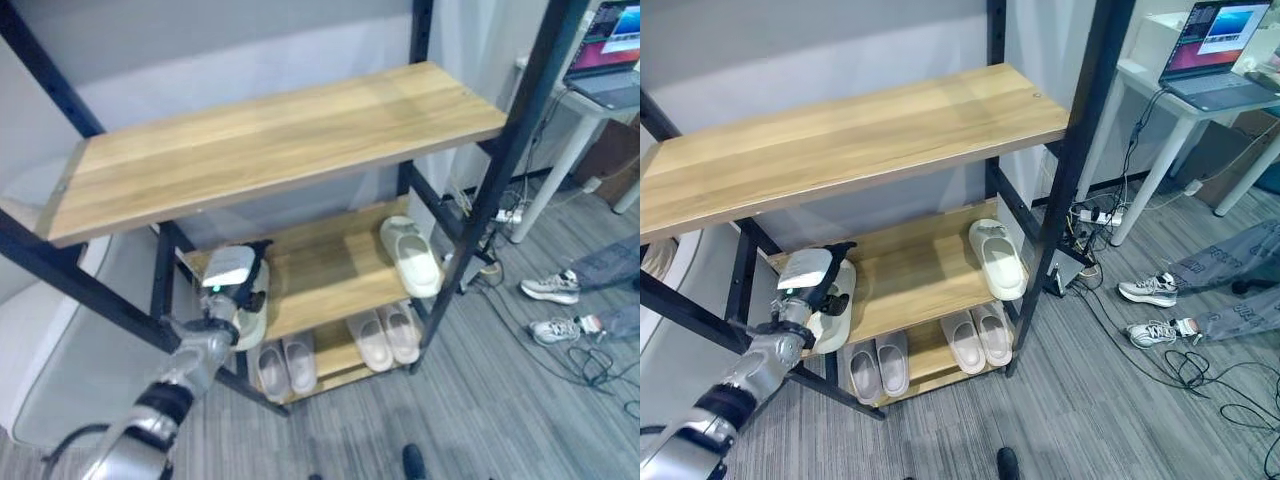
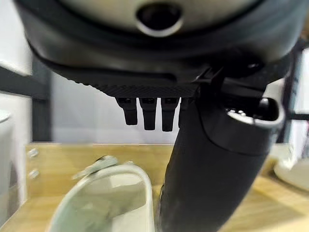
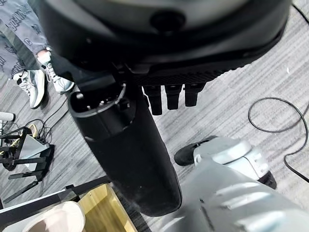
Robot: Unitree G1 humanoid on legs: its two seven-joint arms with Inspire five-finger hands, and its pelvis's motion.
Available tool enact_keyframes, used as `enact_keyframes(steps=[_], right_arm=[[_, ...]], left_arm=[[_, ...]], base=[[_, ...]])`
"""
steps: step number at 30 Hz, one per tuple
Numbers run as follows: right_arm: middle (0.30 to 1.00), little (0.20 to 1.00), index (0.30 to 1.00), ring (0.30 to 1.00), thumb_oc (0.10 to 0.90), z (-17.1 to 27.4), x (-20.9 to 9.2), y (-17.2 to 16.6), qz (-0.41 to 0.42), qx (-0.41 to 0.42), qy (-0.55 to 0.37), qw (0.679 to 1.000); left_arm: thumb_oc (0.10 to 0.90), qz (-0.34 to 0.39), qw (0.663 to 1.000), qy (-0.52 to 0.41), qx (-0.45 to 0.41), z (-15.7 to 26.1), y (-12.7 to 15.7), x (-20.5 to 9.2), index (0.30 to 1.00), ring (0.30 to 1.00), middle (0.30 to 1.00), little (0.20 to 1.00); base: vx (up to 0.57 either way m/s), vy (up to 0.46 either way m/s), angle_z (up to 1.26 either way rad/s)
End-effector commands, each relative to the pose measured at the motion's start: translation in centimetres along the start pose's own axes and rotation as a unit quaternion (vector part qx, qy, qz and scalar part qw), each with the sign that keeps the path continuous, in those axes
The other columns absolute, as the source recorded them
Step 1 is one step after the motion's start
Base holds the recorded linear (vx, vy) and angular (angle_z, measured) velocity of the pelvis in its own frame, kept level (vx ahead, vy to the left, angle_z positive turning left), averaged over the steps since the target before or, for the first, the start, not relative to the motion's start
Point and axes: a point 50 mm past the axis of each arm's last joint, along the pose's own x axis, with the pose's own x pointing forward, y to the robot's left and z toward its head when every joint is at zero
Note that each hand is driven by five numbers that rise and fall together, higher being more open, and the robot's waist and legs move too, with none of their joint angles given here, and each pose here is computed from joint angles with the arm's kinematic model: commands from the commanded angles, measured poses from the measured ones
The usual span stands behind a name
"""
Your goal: Arrange the slippers neatly on the shoe rack.
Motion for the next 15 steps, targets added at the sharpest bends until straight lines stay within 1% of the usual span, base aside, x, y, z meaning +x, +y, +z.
enact_keyframes(steps=[1,4,6,10,11,14,15], right_arm=[[0.9,0.9,0.9,0.9,0.8,3.3,0.7,-0.7,-0.015,0.007,-0.064,0.998],[0.9,0.9,0.9,0.9,0.8,3.1,0.7,-0.5,-0.015,0.023,-0.062,0.998],[0.9,0.9,0.9,0.9,0.8,2.0,0.4,-0.7,-0.025,0.048,-0.047,0.997],[0.9,0.9,0.9,0.9,0.8,1.8,0.4,-0.6,-0.025,0.047,-0.043,0.998],[0.9,0.9,0.9,0.9,0.8,1.1,0.1,-0.5,-0.021,0.052,-0.034,0.998],[0.9,0.9,0.9,0.9,0.8,0.8,0.0,-0.7,-0.021,0.048,-0.031,0.998],[0.9,0.9,0.9,0.9,0.8,0.8,0.1,-0.6,-0.018,0.044,-0.028,0.998]], left_arm=[[0.8,0.163,0.986,0.029,0.036,-1.6,8.6,3.9,0.9,0.9,0.9,0.9],[0.8,0.173,0.983,0.042,0.034,-2.1,9.1,4.1,0.9,0.9,0.9,0.9],[0.8,0.212,0.975,0.06,0.014,-3.1,10.7,3.7,0.9,0.9,0.9,0.9],[0.8,0.229,0.972,0.053,-0.012,-2.9,11.1,3.1,0.9,0.9,0.9,0.9],[0.8,0.238,0.97,0.05,-0.031,-2.9,10.8,2.3,0.9,0.9,0.9,0.9],[0.8,0.244,0.968,0.051,-0.028,-3.1,10.7,1.6,0.9,0.9,0.9,0.9],[0.8,0.257,0.965,0.051,-0.026,-3.2,11.0,1.1,0.9,0.9,0.9,0.9]], base=[[-0.01,0.021,-0.04],[0.0,0.012,-0.04],[0.04,0.011,-0.02],[0.02,0.002,0.0],[0.04,0.007,0.0],[0.02,0.002,0.0],[0.0,0.0,0.0]])
